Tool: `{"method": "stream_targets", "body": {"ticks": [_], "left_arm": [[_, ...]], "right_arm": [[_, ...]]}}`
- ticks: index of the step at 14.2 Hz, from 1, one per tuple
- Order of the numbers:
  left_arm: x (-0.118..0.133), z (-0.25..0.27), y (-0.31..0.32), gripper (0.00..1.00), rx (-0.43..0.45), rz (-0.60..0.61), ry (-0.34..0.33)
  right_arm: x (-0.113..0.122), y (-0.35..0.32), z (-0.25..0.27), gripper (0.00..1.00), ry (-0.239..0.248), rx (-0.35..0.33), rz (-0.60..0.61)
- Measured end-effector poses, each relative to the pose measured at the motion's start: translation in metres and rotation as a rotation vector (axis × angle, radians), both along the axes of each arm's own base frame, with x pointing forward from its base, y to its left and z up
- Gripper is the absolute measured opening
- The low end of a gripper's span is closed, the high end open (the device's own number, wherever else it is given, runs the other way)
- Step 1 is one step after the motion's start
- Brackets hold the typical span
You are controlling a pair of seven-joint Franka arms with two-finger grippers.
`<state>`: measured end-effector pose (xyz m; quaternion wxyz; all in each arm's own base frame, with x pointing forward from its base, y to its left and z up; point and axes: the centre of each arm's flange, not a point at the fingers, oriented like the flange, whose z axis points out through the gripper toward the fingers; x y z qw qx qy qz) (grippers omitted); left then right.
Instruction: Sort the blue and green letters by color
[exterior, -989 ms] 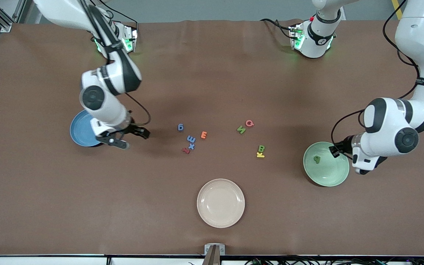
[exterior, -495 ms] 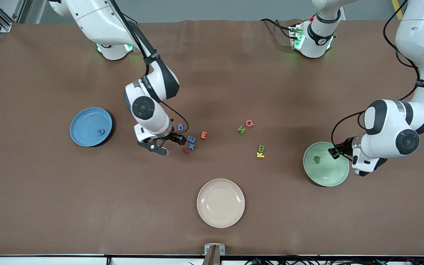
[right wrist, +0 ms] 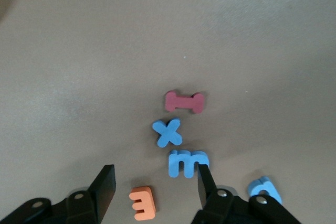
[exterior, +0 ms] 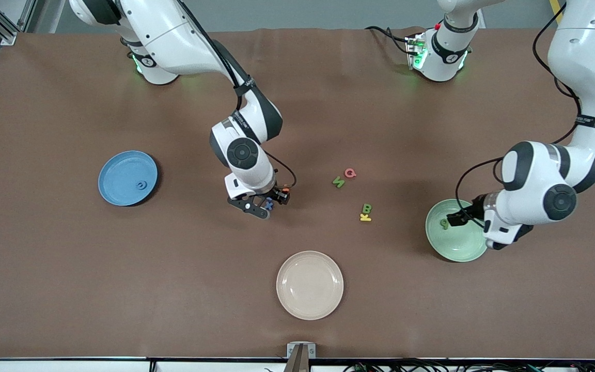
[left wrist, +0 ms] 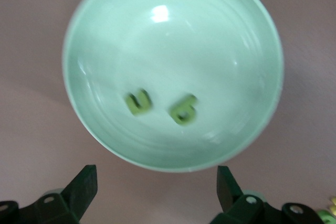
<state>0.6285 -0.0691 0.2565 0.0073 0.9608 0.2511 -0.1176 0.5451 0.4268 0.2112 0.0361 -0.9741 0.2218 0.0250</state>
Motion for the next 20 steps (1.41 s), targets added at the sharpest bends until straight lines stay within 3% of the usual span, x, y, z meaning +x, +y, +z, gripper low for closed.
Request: {"method": "stream_targets", "body": {"ticks": [5,9,16,20], "left_arm": [[-0.030,0.002,-0.134,1.00,0.080,0.129,0.018],[-0.040,0.004,-0.163,0.99,0.084,0.110,0.013],[-0.075,0.006,-0.203,0.96,-0.006,-0.090,-0.084],[-0.095,-0.005,-0.201,0.92,-0.066,-0.236,-0.199]], "right_arm": [[0.004,-0.002,-0.013,0.71,0.005,-0.015,-0.001],[0.011,0.002,-0.020,0.70,-0.002,-0.019,0.003],[0.014,0.000,-0.031,0.68,0.000,-0.031,0.002],[0.017,0.000,-0.032,0.62,-0.006,-0.033,0.006]]}}
